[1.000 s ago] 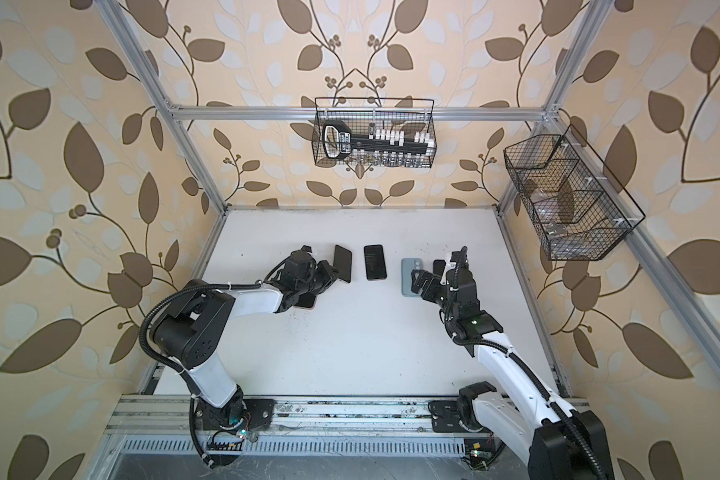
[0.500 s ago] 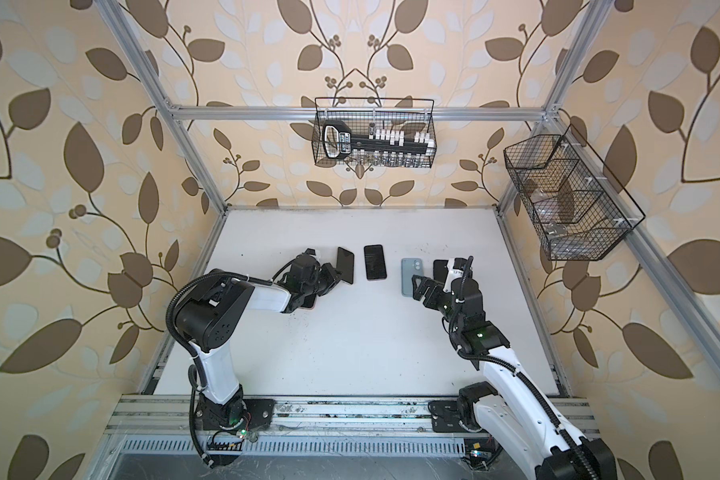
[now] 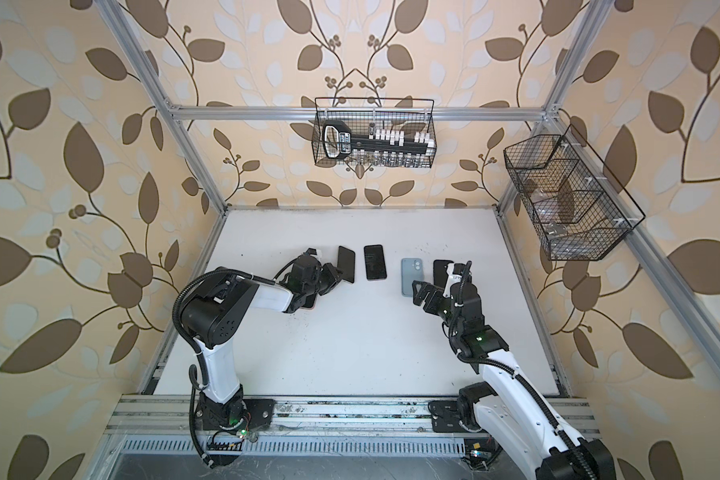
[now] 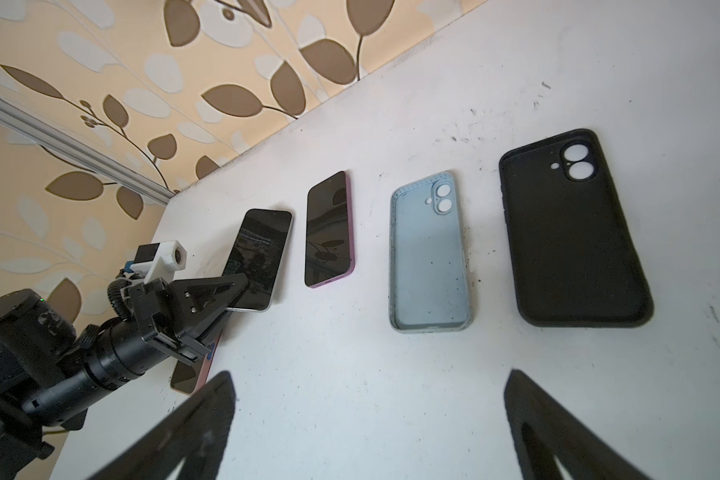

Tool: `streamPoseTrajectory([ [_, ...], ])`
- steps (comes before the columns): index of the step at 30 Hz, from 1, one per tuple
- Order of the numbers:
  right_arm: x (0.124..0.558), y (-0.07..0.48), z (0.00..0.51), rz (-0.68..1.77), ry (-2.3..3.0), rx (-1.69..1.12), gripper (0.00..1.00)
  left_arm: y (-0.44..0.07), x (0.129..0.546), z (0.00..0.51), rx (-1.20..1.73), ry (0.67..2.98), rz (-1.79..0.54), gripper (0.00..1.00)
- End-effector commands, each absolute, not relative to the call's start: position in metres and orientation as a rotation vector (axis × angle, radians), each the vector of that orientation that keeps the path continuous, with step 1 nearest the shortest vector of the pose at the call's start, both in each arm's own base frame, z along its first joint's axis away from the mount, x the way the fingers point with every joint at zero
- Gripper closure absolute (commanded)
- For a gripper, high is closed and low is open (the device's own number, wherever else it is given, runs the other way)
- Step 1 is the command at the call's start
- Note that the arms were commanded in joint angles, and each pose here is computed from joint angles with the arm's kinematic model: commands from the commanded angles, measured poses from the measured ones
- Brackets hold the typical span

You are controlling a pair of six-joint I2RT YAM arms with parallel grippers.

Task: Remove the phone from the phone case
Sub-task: 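Set the silver phone flat on the table and open the left gripper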

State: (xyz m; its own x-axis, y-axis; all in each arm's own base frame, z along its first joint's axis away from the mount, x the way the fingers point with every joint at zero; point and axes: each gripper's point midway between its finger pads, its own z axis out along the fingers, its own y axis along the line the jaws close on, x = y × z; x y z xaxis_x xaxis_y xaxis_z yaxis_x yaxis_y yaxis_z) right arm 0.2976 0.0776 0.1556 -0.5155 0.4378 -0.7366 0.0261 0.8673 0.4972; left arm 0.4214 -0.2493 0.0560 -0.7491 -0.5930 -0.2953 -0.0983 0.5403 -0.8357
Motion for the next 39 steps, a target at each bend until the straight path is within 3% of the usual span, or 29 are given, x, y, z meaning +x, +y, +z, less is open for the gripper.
streamPoseTrajectory([
  [1,0.296,0.079,0.149,0.533,2.076,0.321,0.00,-0.246,0.435,0.069,-0.536,2.158,-1.135,0.81],
  [26,0.303,0.085,0.155,0.542,2.076,0.259,0.00,-0.226,0.417,0.064,-0.594,2.272,-0.947,0.48],
  [39,0.303,0.086,0.163,0.529,2.081,0.226,0.00,-0.203,0.397,0.107,-0.529,2.323,-0.775,0.10],
])
